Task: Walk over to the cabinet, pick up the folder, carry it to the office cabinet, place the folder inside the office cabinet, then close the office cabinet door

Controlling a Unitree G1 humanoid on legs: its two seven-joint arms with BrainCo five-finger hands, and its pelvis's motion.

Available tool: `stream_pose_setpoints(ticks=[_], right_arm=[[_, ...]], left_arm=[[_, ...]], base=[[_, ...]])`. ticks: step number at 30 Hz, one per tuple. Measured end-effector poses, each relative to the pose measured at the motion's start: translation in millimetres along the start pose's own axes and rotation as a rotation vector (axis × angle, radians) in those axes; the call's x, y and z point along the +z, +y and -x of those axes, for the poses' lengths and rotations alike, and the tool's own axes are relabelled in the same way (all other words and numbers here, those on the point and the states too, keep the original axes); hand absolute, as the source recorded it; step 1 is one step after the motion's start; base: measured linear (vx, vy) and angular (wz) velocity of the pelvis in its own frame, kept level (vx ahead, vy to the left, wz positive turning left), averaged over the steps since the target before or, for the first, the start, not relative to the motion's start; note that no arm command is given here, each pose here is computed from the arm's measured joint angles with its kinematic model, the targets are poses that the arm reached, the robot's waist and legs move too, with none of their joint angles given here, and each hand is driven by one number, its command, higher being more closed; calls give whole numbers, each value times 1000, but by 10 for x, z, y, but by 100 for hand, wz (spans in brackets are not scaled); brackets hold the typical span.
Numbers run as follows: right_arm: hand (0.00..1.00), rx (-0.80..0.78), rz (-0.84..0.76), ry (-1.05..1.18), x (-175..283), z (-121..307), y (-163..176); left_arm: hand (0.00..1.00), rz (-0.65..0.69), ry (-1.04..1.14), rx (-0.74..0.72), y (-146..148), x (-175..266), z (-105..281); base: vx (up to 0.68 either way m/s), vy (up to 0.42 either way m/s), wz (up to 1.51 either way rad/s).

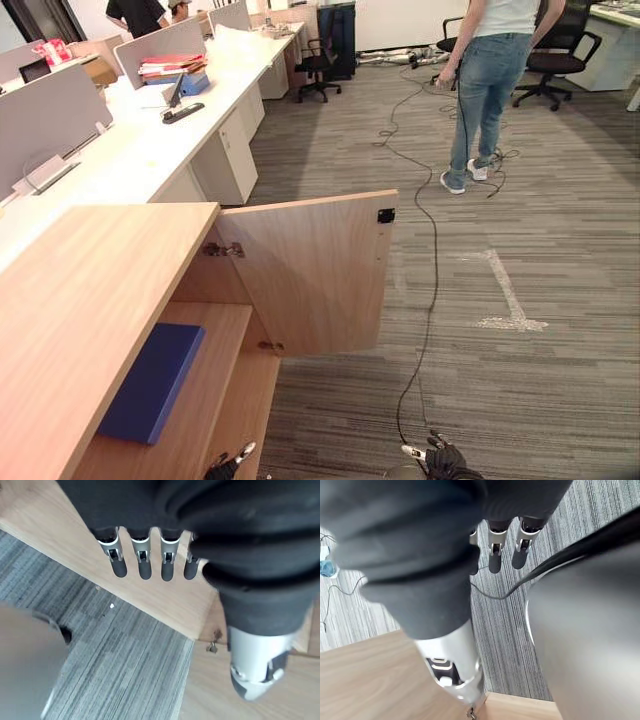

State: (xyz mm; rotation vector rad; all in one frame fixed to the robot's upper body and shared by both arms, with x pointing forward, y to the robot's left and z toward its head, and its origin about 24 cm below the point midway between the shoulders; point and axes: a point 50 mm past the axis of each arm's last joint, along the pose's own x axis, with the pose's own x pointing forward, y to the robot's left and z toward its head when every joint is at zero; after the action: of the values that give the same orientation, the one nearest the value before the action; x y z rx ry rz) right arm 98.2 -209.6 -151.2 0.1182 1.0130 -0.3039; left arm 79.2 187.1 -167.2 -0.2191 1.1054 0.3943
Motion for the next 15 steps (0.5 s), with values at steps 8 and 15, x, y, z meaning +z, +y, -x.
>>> stream_pose_setpoints(ticks=[8, 15], right_arm=[[0, -50, -171, 12, -20, -10, 46], [0, -63, -232, -3, 30, -23, 62]], left_arm=[[0, 75, -16, 51, 59, 60, -13], [0, 234, 14, 120, 173, -70, 23]], base=[[19, -77, 11], [70, -105, -2]])
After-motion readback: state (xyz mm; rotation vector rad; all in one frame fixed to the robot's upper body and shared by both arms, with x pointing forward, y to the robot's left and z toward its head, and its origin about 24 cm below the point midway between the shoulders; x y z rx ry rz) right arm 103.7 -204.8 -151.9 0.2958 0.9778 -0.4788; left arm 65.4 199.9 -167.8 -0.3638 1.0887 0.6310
